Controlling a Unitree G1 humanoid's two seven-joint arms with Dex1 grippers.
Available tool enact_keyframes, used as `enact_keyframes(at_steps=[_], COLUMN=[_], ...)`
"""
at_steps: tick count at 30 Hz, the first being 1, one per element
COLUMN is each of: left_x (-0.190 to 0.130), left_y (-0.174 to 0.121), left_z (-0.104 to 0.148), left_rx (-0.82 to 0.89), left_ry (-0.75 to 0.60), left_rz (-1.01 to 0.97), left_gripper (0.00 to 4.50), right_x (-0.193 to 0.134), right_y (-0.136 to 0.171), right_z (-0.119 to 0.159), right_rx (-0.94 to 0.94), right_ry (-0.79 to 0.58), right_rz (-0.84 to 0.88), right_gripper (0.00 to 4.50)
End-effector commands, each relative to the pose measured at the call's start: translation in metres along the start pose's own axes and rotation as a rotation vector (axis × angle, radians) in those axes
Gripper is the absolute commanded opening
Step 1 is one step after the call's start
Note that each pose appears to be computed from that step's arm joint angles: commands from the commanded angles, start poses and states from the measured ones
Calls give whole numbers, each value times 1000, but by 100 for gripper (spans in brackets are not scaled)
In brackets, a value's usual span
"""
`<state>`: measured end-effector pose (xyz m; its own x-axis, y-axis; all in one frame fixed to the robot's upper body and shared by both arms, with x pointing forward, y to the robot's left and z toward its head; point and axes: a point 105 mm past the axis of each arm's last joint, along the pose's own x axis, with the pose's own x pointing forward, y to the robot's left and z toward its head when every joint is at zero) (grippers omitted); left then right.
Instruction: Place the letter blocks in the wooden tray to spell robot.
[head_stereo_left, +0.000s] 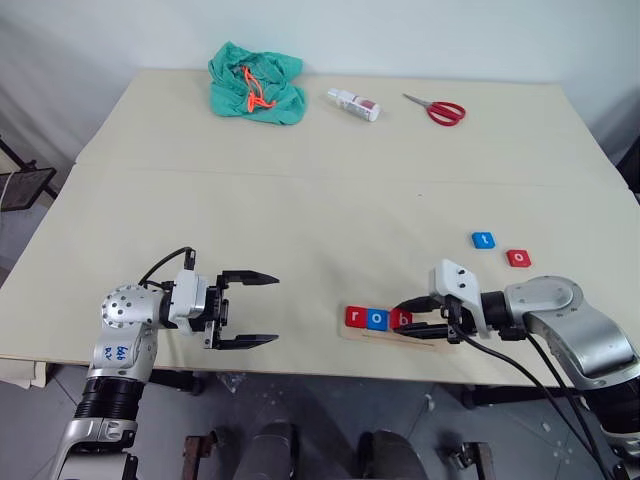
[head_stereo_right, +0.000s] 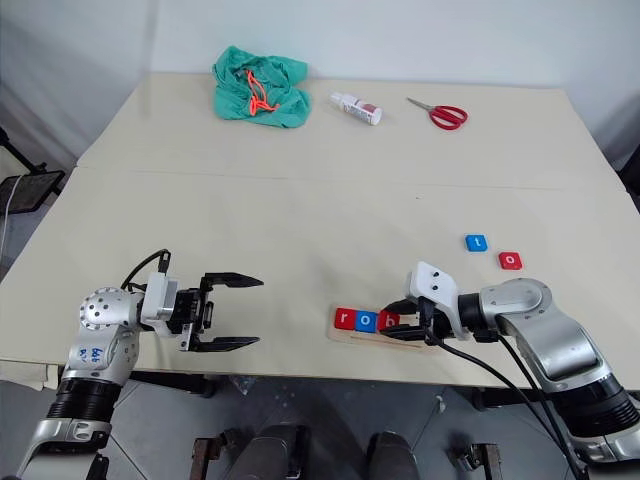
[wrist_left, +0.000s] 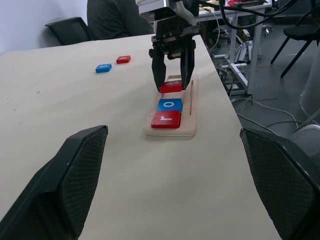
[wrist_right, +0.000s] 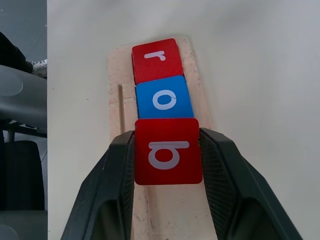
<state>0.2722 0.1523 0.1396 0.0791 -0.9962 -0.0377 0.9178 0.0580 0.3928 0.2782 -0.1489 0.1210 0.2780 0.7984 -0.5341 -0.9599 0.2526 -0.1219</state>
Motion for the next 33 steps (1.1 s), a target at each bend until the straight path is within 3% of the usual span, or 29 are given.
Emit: enact_keyframes(at_steps=[1, 6, 15, 26, 33], left_x=[1, 3, 7, 14, 20], left_y=[1, 3, 7, 11, 9], left_z=[7, 6, 4, -1, -2], left_rx=[37, 39, 43, 38, 26], left_ry=[-11, -16, -28, -47, -66], left_rz=[-6, -7, -16, -69, -119], left_gripper=[450, 450, 450, 450, 450], right_x=[0, -6, -39, -106, -145], right_y=[0, 2, 4, -16, -30], right_z=[4, 10, 18, -26, -72], right_rx=[-23, -24, 31, 191, 348], right_ry=[-10, -23, -96, -179, -220], right_rz=[-10, -25, -141, -555, -940], right_gripper=[279, 445, 445, 445, 445])
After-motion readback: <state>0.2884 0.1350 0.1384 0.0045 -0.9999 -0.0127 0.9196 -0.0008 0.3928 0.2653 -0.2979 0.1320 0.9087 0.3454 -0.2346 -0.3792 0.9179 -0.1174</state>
